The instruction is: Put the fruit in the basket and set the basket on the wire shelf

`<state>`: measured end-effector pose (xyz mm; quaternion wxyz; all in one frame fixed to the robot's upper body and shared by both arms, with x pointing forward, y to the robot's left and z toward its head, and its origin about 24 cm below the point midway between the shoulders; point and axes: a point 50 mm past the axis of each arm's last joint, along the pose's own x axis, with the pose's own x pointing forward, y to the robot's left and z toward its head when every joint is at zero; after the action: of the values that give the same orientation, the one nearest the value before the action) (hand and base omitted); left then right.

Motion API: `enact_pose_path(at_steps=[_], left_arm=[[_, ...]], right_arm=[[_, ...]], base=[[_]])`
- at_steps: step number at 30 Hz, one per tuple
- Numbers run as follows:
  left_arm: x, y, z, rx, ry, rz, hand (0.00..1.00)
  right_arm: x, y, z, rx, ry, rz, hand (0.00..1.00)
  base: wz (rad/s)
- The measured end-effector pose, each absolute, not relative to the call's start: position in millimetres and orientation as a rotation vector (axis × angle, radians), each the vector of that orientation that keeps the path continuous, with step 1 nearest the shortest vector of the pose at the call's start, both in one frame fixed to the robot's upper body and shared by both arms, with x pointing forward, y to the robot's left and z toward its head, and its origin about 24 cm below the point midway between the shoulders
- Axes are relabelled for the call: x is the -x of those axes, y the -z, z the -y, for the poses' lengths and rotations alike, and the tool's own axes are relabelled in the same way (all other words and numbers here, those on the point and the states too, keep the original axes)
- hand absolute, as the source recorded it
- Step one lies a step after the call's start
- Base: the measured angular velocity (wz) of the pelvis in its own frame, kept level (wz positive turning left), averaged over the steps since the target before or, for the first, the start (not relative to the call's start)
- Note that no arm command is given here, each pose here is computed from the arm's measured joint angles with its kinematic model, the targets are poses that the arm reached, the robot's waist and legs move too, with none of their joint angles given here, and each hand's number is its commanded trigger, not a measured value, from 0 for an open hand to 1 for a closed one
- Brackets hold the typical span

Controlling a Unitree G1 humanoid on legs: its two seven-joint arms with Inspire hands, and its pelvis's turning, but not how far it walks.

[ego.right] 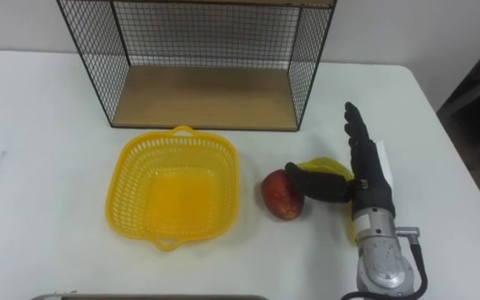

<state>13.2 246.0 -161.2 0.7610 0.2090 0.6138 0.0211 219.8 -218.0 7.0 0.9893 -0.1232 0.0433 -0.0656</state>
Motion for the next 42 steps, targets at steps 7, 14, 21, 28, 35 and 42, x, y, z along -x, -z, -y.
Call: enact_pose_path(at_steps=[7, 14, 21, 28, 35, 42], left_arm=[[-15.3, 162.4, -243.6, -0.464, -0.027, -1.340, 0.00], [-11.7, 163.8, -242.5, -0.461, -0.023, -1.360, 0.00], [-9.5, 164.5, -239.8, -0.460, -0.020, -1.365, 0.00], [-11.2, 164.5, -239.9, -0.460, -0.019, -1.360, 0.00], [-10.1, 164.7, -239.3, -0.451, -0.007, -1.366, 0.00], [-7.8, 165.0, -238.6, -0.444, 0.000, -1.373, 0.00]], right_arm=[[-221.8, -6.2, 209.8, 0.222, 0.080, -0.089, 0.00], [-222.5, -6.1, 207.4, 0.204, 0.045, -0.091, 0.00], [-222.5, -5.2, 204.2, 0.141, 0.015, -0.098, 0.00], [-222.7, -4.7, 200.5, 0.045, 0.010, -0.102, 0.00], [-222.8, -5.2, 200.1, 0.020, 0.002, -0.100, 0.00], [-224.3, -10.6, 191.5, -0.033, -0.035, -0.070, 0.00]], base=[[0.02], [0.02], [0.01], [0.00], [0.00], [0.00]])
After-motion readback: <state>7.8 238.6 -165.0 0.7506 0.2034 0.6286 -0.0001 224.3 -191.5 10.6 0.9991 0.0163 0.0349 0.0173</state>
